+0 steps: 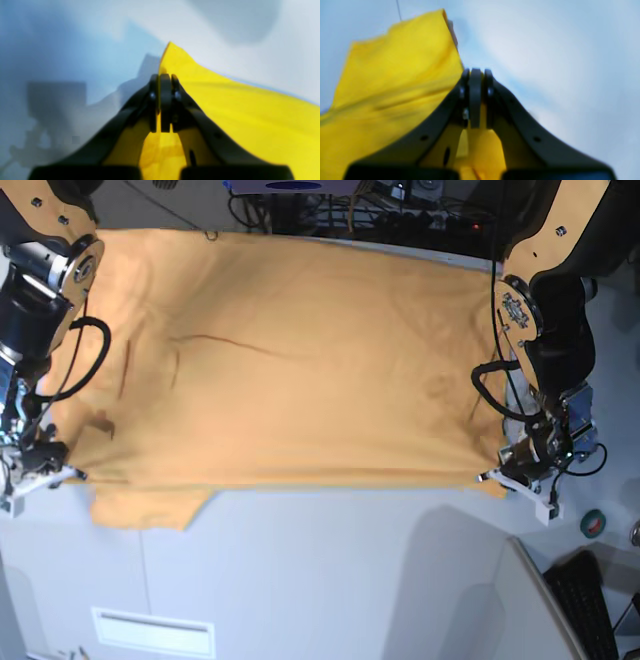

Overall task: Layout the t-shirt on the table in an organized manner, then fold the t-shirt properly
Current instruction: 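Lift the hem edge with both grippers and fold it over lengthwise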

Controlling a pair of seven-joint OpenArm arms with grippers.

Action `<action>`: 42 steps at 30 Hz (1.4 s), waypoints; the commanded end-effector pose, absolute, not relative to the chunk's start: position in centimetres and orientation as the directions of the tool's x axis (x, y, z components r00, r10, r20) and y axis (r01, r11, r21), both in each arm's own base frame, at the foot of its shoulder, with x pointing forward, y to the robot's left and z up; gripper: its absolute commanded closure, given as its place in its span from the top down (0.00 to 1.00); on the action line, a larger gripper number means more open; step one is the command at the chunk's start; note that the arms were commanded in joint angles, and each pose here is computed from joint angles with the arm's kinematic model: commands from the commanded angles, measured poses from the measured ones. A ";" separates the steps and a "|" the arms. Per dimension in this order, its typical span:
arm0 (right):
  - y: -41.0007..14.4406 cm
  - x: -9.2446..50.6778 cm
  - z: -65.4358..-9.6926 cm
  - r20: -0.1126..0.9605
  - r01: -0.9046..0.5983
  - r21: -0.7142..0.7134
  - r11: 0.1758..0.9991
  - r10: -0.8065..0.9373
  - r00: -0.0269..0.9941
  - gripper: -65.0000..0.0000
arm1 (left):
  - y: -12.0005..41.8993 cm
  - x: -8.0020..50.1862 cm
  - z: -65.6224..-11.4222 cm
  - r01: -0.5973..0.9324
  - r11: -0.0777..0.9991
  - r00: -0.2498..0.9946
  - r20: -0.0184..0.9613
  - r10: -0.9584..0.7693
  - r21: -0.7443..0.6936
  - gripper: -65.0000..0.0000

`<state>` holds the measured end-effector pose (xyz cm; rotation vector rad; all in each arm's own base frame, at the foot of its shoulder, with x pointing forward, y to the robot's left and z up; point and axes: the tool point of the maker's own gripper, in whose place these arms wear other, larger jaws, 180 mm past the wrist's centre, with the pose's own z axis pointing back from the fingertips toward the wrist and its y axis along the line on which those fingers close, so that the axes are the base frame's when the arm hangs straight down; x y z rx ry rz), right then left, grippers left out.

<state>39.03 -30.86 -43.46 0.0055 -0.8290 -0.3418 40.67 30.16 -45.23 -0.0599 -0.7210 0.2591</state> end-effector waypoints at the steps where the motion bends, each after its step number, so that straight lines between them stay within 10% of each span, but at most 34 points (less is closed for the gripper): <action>1: -32.3 40.4 -40.5 0.779 0.301 0.120 0.946 -0.277 0.562 0.00 | 31.0 42.1 -42.8 -0.201 0.969 0.679 0.692 0.245 -0.145 0.00; 23: -31.8 27.6 -41.0 0.716 0.266 -0.087 0.960 -0.125 0.687 0.00 | 31.0 28.3 -42.7 -0.153 0.980 0.755 0.624 0.199 -0.128 0.00; 42: -28.3 20.3 -43.0 0.604 0.249 -0.093 0.964 -0.144 0.784 0.00 | 30.8 30.5 -39.9 -0.120 0.987 0.707 0.689 0.160 -0.105 0.00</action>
